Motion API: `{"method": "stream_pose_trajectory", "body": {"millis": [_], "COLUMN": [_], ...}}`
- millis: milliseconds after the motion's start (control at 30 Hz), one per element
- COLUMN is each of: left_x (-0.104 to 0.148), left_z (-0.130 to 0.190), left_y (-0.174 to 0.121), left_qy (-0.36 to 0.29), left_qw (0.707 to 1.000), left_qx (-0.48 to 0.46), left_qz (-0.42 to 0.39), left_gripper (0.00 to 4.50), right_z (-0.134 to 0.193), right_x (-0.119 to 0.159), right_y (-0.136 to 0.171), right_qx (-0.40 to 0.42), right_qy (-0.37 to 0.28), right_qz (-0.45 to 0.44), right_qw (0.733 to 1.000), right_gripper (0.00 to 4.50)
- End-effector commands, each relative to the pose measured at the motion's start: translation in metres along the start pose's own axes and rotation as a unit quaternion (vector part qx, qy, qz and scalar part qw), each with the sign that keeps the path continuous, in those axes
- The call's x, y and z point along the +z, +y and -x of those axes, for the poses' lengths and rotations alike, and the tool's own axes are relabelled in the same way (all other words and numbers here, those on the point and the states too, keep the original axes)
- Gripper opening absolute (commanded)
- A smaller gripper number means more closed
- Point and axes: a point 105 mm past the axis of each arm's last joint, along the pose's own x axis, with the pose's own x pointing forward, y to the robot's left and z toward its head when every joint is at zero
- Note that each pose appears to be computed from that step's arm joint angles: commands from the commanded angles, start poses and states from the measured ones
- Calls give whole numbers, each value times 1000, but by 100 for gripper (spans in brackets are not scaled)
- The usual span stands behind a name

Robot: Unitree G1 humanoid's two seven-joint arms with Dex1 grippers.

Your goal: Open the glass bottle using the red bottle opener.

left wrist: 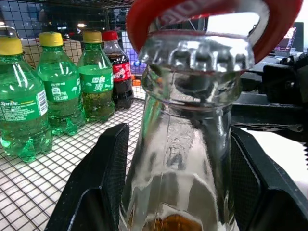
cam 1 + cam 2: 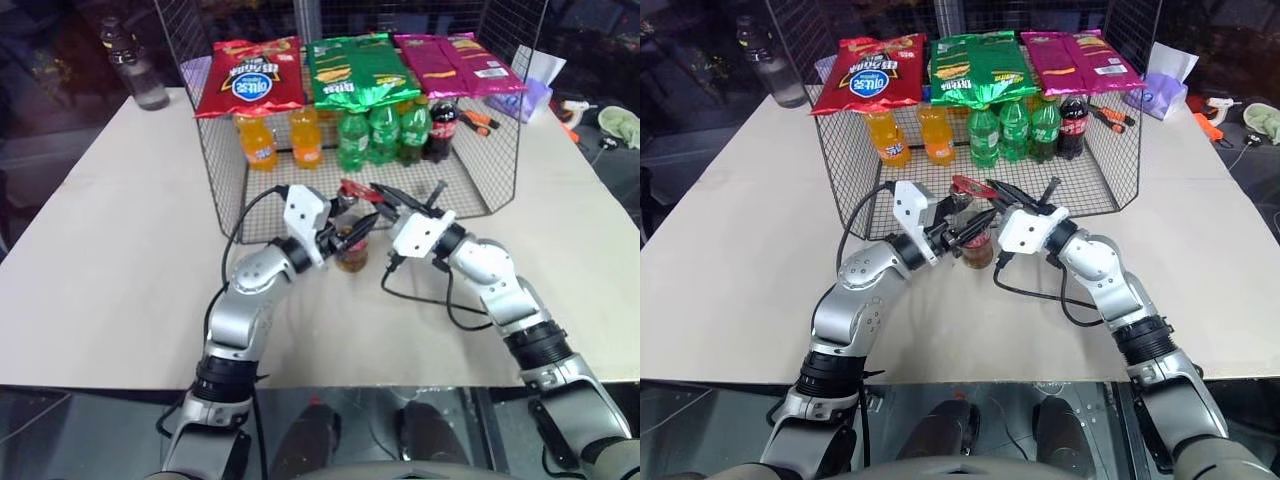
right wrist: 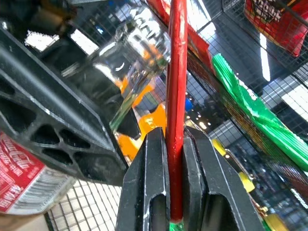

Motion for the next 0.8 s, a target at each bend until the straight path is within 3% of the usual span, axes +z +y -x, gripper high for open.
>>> {"method": "stream_pose_trajectory", "body": {"millis": [33, 267, 500, 800], "left_x": [8, 8, 7, 4], "left_z": [-9, -9, -10, -12], "left_y": [-9, -9, -9, -10], "left_qy": [-16, -15, -13, -11], "left_qw": [1000, 1000, 1000, 1000], "left_qx": [-17, -17, -17, -21], "left_qz": [-7, -8, -7, -5], "left_gripper": [248, 248, 248, 248], "right_z": [-11, -13, -11, 2], "right_x": [6, 11, 18, -5], "right_y": [57, 68, 67, 54], "right_qx": [108, 139, 143, 207], "right_qy": [-15, -42, -64, -47], "right_qz": [14, 49, 23, 150], "right_qw": [994, 988, 987, 966], "right_gripper": [0, 0, 0, 0]}}
